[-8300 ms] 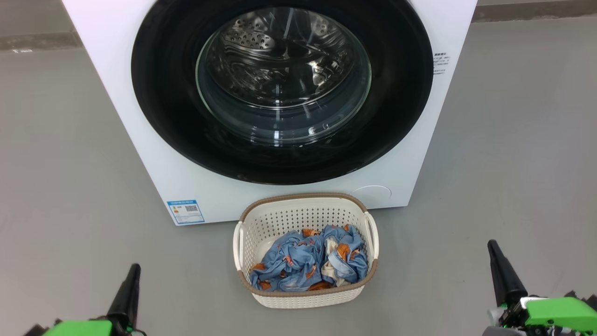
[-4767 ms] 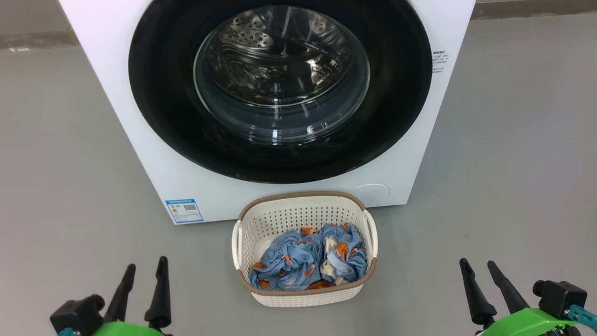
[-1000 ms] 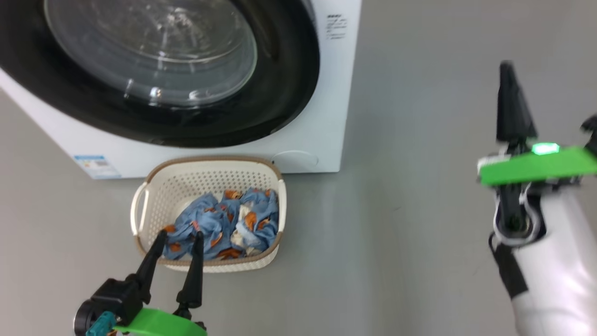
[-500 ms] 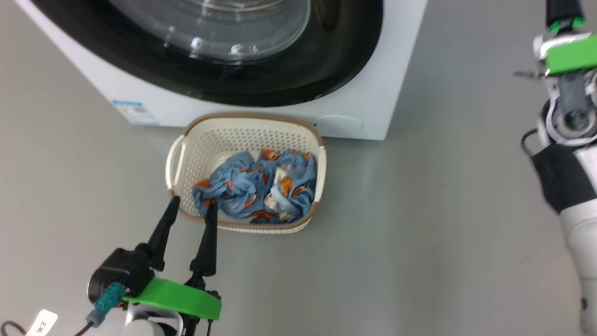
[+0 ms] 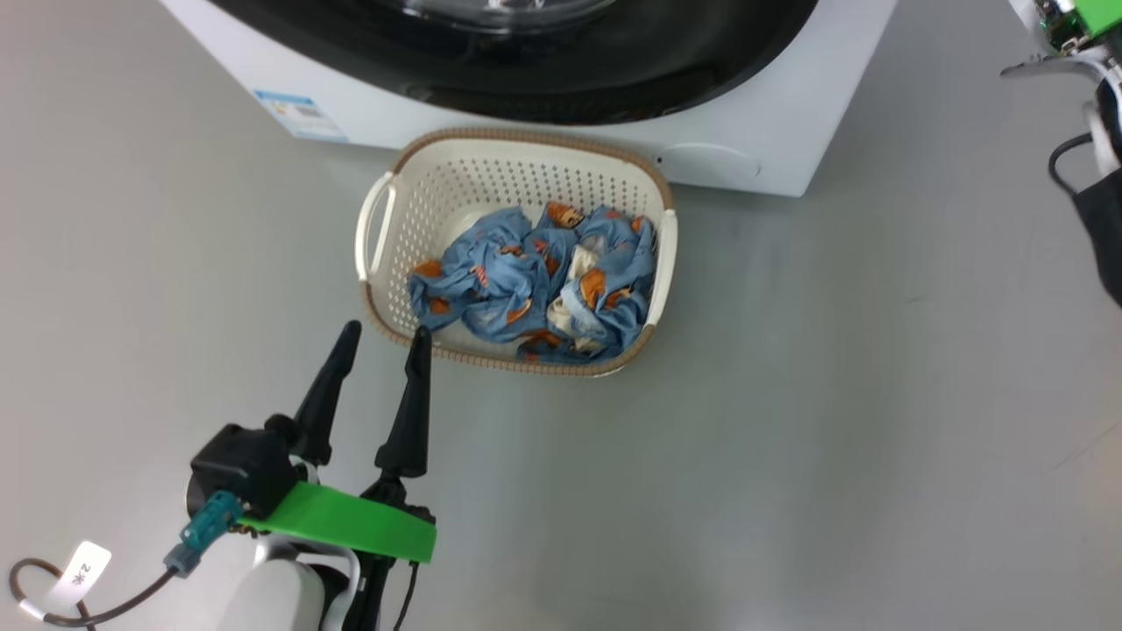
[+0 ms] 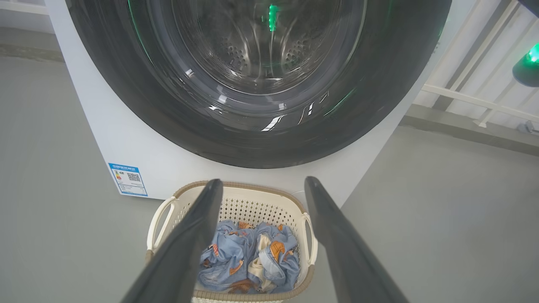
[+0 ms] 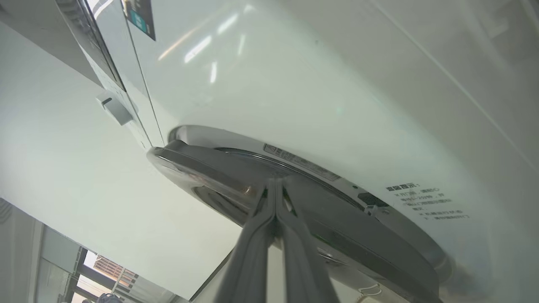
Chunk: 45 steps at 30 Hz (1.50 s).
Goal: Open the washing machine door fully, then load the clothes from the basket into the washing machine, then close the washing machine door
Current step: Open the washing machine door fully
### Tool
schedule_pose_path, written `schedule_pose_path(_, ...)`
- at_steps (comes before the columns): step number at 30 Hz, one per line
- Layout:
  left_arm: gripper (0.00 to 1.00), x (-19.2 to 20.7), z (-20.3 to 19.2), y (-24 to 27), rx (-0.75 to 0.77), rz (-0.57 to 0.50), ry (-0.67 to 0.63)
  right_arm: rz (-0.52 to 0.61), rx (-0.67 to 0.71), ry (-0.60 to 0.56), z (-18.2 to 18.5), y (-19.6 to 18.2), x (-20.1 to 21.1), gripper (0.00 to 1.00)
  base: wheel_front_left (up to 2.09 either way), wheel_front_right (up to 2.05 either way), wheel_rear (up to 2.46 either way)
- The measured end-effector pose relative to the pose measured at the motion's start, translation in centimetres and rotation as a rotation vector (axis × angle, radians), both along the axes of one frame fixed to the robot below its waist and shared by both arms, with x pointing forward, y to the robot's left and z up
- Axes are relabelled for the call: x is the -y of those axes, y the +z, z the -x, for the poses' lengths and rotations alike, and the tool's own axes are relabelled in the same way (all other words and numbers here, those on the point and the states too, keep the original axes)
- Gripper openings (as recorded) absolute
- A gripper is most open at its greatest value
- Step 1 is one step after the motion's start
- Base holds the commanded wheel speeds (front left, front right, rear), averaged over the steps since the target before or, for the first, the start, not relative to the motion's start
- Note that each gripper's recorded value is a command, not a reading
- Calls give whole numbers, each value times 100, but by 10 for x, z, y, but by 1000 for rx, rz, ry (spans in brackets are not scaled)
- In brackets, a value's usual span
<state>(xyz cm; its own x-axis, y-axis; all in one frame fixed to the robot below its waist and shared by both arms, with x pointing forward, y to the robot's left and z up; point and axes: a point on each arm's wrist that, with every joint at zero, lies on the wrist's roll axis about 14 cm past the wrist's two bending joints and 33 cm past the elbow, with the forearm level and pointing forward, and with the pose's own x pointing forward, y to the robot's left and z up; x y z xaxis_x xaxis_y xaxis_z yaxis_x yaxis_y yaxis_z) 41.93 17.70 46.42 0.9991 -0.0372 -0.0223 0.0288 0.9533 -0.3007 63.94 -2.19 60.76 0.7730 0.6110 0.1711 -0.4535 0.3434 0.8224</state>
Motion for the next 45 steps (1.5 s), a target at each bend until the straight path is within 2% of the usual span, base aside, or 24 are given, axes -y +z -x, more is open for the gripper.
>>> schedule_pose_path(9, 100, -1, -9, -11, -24, 3, -1, -3, -115, 149, -16, -29, -22, 0, 0, 0, 0)
schedule_pose_path(27, 100, -2, -19, -22, -50, 12, -2, 42, -171, 227, -43, -56, -43, 0, 0, 0, 0)
schedule_pose_path(45, 100, 4, -19, 1, 13, 18, -18, 163, -176, 352, 4, -60, -62, 0, 0, 0, 0)
